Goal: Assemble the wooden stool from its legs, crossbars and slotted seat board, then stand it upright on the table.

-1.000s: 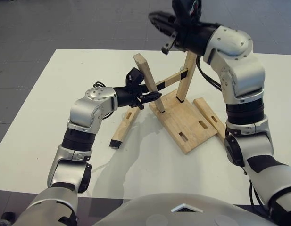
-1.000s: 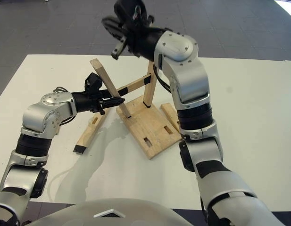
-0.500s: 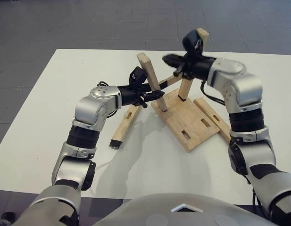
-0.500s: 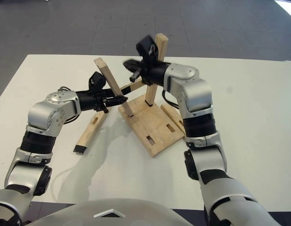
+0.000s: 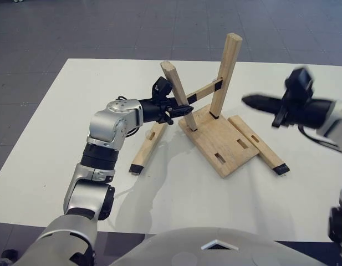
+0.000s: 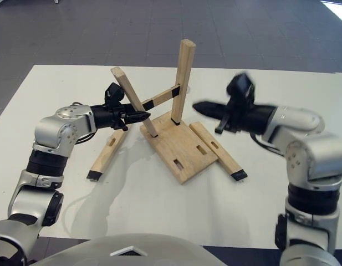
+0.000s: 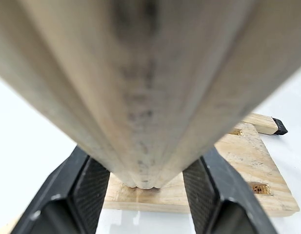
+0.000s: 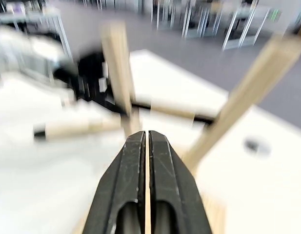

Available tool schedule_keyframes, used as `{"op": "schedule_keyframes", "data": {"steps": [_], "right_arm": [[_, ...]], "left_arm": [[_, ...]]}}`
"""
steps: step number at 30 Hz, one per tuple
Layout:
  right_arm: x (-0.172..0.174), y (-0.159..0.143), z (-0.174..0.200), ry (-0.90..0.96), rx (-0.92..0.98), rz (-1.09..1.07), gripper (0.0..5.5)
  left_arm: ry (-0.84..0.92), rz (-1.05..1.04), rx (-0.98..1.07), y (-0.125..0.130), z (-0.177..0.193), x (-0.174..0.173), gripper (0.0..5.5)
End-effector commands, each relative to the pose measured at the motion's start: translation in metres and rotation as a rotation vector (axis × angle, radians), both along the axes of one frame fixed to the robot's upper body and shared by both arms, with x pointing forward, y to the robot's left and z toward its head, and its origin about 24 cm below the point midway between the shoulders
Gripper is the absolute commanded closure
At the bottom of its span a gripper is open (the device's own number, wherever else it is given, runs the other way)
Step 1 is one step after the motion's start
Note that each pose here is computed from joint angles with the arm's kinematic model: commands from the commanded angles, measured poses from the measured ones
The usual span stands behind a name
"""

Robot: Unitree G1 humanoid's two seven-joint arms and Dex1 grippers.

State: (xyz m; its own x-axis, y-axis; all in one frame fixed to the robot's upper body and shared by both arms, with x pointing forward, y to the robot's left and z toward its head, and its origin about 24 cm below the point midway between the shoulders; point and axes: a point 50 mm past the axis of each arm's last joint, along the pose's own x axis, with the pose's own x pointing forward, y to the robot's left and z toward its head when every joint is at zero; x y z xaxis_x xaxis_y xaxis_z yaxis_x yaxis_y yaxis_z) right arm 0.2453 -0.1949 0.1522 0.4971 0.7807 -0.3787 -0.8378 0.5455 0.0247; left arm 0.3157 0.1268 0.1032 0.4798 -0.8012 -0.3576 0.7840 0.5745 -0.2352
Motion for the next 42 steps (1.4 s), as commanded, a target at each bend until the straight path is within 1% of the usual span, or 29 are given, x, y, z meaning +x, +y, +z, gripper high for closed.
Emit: {"op": "schedule_keyframes", "data": {"steps": [1, 2, 5, 11, 13, 15, 18, 21, 23, 24, 27, 30, 32, 34, 37, 39, 42], "right_arm": [[-0.002, -0.007, -0.044, 0.086, -0.18, -0.007, 5.4], [-0.002, -0.007, -0.054, 0.104, -0.21, 0.0, 5.4], [-0.001, -0.007, -0.071, 0.13, -0.26, -0.004, 5.4], [-0.004, -0.01, -0.085, 0.169, -0.335, 0.021, 5.4], [-0.007, -0.012, -0.089, 0.181, -0.355, 0.022, 5.4], [-0.008, -0.011, -0.092, 0.19, -0.354, 0.025, 5.4], [-0.015, 0.001, -0.093, 0.23, -0.302, 0.087, 5.4], [-0.024, 0.022, -0.09, 0.289, -0.194, 0.169, 5.4], [-0.025, 0.037, -0.086, 0.321, -0.103, 0.196, 5.4], [-0.019, 0.045, -0.082, 0.31, -0.07, 0.191, 5.4], [-0.002, 0.054, -0.063, 0.22, -0.052, 0.152, 5.4], [0.01, 0.041, -0.031, 0.106, -0.075, 0.108, 5.4], [0.013, 0.027, -0.022, 0.055, -0.152, 0.078, 5.4], [0.013, 0.005, -0.026, 0.044, -0.261, 0.026, 5.4], [0.012, -0.024, -0.043, 0.058, -0.396, -0.049, 5.4], [0.012, -0.034, -0.053, 0.071, -0.426, -0.083, 5.4], [0.01, -0.037, -0.067, 0.093, -0.441, -0.088, 5.4]], "left_arm": [[0.124, 0.03, 0.057, 0.006, -0.024, -0.008, 3.46], [0.115, 0.026, 0.048, 0.006, -0.022, -0.008, 3.09], [0.109, 0.014, 0.026, 0.003, -0.018, -0.007, 2.62], [0.097, 0.015, -0.025, 0.0, -0.011, -0.007, 1.7], [0.094, 0.005, -0.022, 0.003, -0.01, -0.009, 1.38], [0.101, -0.027, 0.034, 0.01, -0.013, -0.018, 1.03], [0.087, -0.039, 0.167, 0.033, -0.015, -0.03, 0.98], [0.093, -0.04, 0.215, 0.038, -0.018, -0.037, 0.98], [0.088, -0.018, 0.22, 0.034, -0.022, -0.035, 0.98], [0.081, -0.004, 0.225, 0.027, -0.026, -0.033, 0.98], [0.068, 0.012, 0.249, 0.004, -0.038, -0.029, 0.98], [0.043, 0.008, 0.329, -0.012, -0.057, -0.031, 0.98], [0.034, 0.025, 0.355, -0.016, -0.067, -0.032, 0.98], [0.017, 0.041, 0.365, -0.016, -0.07, -0.031, 0.98], [0.006, 0.069, 0.359, -0.014, -0.072, -0.027, 0.98], [0.0, 0.095, 0.354, -0.013, -0.073, -0.023, 0.98], [-0.011, 0.125, 0.354, -0.011, -0.073, -0.017, 0.98]]}}
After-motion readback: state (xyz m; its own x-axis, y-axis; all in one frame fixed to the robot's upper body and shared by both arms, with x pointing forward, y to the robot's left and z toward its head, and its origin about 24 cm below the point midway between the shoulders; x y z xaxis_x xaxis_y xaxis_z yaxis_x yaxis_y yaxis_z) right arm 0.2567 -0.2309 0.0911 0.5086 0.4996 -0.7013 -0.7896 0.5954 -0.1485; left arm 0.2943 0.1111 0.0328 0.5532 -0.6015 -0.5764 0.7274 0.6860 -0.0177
